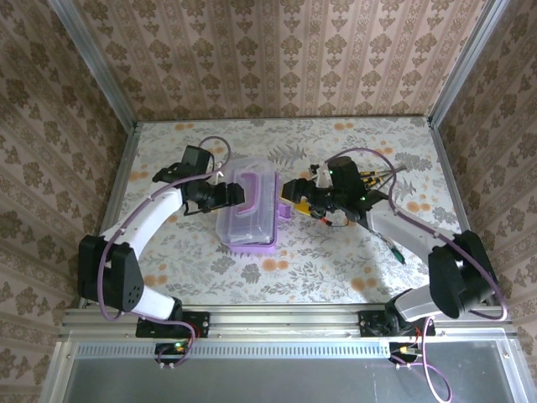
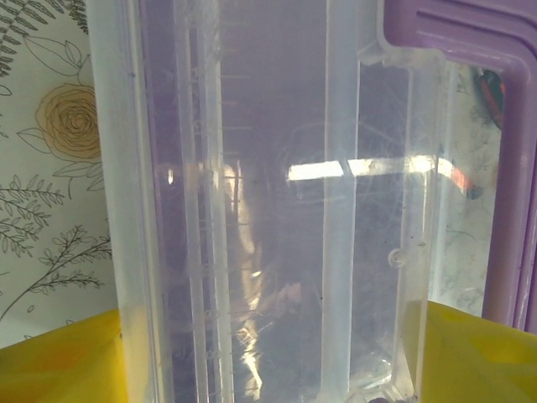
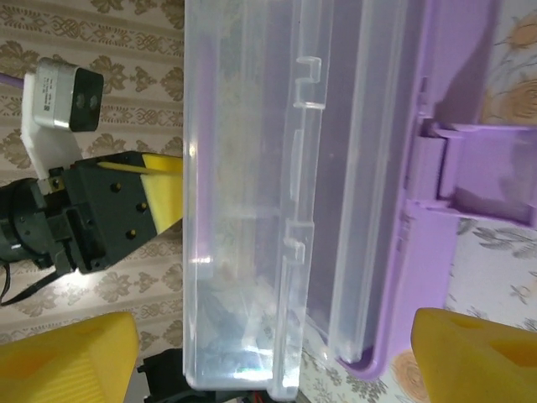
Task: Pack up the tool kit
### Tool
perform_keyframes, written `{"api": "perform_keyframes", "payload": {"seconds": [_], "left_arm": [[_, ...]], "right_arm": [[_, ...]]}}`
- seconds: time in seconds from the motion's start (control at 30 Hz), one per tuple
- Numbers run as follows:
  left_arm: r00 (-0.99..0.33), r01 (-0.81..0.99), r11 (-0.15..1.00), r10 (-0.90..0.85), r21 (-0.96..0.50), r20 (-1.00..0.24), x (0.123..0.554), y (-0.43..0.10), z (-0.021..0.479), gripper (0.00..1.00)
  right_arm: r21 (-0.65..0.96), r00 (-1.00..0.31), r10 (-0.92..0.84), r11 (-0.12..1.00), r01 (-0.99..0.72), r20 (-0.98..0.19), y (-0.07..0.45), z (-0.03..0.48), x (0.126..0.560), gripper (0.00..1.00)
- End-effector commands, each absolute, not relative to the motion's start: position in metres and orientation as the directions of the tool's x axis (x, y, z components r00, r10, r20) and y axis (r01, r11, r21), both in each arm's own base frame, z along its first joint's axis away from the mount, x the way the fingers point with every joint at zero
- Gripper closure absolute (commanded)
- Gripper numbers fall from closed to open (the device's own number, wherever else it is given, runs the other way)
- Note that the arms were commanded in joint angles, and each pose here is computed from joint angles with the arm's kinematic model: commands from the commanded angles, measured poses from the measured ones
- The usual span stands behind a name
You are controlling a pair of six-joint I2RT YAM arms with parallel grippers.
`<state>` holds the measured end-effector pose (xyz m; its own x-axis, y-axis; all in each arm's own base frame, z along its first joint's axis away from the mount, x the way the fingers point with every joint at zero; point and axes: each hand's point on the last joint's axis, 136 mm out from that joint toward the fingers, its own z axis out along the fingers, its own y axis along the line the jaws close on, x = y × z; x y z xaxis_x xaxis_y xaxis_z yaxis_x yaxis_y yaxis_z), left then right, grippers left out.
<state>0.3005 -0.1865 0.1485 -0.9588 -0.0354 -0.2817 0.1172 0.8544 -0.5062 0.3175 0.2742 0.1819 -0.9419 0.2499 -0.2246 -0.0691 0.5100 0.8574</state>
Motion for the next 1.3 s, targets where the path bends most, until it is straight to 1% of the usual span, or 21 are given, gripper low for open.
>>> {"api": "perform_keyframes", "payload": {"seconds": [0.0,0.2,0.33,0.47,0.67,0.73,0.9,1.1,1.27], "left_arm": [[-0.929,0.179,0.791,-0.06,-0.586,-0.365,0.308,-0.195,0.178,0.33],[-0.915,0.204,0.768,-0.071,-0.608,-0.397,0.307,-0.195,0.181,0.32],[-0.915,0.204,0.757,-0.079,-0.621,-0.396,0.307,-0.195,0.179,0.32],[-0.914,0.207,0.748,-0.083,-0.631,-0.398,0.307,-0.196,0.178,0.31],[-0.914,0.207,0.74,-0.087,-0.64,-0.396,0.307,-0.197,0.178,0.31],[-0.913,0.207,0.741,-0.089,-0.639,-0.398,0.307,-0.196,0.178,0.31],[-0.913,0.201,0.733,-0.101,-0.65,-0.396,0.307,-0.192,0.178,0.31],[-0.91,0.218,0.73,-0.089,-0.648,-0.406,0.308,-0.191,0.183,0.31],[-0.912,0.215,0.718,-0.095,-0.662,-0.399,0.308,-0.193,0.18,0.3]], "right_arm": [[0.882,-0.944,0.235,0.46,-0.1,-0.23,0.295,0.196,0.33,0.14],[0.897,-0.955,0.213,0.43,-0.1,-0.208,0.317,0.198,0.342,0.14],[0.902,-0.959,0.189,0.414,-0.118,-0.212,0.331,0.204,0.342,0.14],[0.897,-0.961,0.171,0.423,-0.126,-0.216,0.339,0.202,0.338,0.14],[0.905,-0.962,0.175,0.407,-0.124,-0.21,0.341,0.202,0.337,0.14],[0.901,-0.964,0.17,0.418,-0.119,-0.206,0.34,0.2,0.334,0.14],[0.874,-0.958,0.162,0.466,-0.137,-0.237,0.327,0.195,0.329,0.14],[0.856,-0.951,0.125,0.48,-0.191,-0.283,0.321,0.206,0.324,0.14],[0.866,-0.956,0.145,0.475,-0.157,-0.253,0.323,0.2,0.328,0.13]]}}
